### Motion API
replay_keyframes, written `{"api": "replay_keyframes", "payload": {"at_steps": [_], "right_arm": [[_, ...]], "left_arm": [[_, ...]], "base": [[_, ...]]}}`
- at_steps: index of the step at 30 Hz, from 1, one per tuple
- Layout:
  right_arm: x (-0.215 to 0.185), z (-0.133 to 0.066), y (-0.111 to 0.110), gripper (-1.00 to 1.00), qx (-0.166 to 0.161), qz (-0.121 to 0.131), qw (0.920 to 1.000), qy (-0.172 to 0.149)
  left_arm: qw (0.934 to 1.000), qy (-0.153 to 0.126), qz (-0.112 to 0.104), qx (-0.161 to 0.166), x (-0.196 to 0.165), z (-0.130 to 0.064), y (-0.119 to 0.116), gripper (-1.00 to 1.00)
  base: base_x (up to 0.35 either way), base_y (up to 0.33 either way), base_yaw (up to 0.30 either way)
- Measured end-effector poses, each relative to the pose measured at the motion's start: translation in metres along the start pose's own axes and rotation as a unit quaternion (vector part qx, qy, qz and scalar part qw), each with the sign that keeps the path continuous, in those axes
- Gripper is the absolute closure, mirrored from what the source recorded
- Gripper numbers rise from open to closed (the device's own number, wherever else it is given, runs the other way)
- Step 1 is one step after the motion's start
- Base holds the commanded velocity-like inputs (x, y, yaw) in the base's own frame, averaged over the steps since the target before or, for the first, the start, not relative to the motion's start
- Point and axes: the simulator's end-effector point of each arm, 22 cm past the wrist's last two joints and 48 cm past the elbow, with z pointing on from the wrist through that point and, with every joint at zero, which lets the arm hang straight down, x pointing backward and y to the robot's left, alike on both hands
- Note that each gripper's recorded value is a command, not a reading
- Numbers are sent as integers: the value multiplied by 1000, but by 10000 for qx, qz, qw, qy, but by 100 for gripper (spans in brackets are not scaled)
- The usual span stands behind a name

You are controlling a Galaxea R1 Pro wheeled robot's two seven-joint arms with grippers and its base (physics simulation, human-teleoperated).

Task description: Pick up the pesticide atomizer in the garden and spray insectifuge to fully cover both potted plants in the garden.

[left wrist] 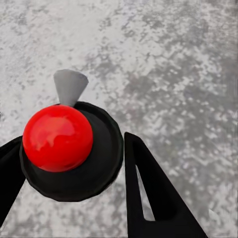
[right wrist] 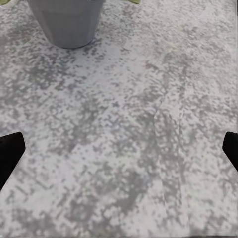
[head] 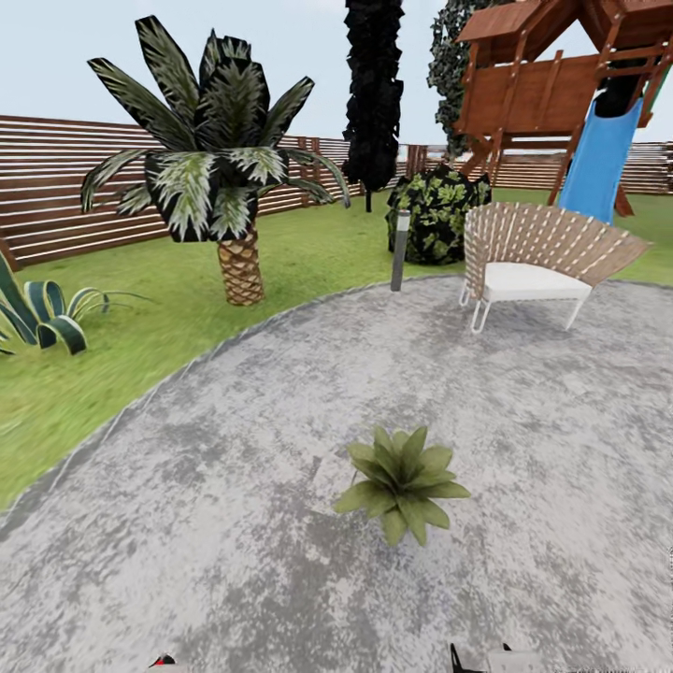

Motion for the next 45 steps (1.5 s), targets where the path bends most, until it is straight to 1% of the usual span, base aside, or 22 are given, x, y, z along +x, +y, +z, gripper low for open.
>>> {"api": "replay_keyframes", "payload": {"at_steps": [15, 29, 39, 45], "right_arm": [[0, 0, 0, -100, 0, 0, 10000, 0], [0, 0, 0, -100, 0, 1, 10000, -2], [0, 0, 0, -100, 1, 0, 10000, -1], [0, 0, 0, -100, -1, 1, 10000, -2]], "left_arm": [[10000, -4, 22, 16, 0, 0, -1, 100], [10000, -6, 18, 12, 0, 0, -1, 100], [10000, -4, -8, 1, 0, 0, -1, 100], [10000, -8, -3, 8, 0, 0, -1, 100]], "base": [[120, 308, -255], [119, 240, -13], [65, 76, 0], [198, 184, 0]]}}
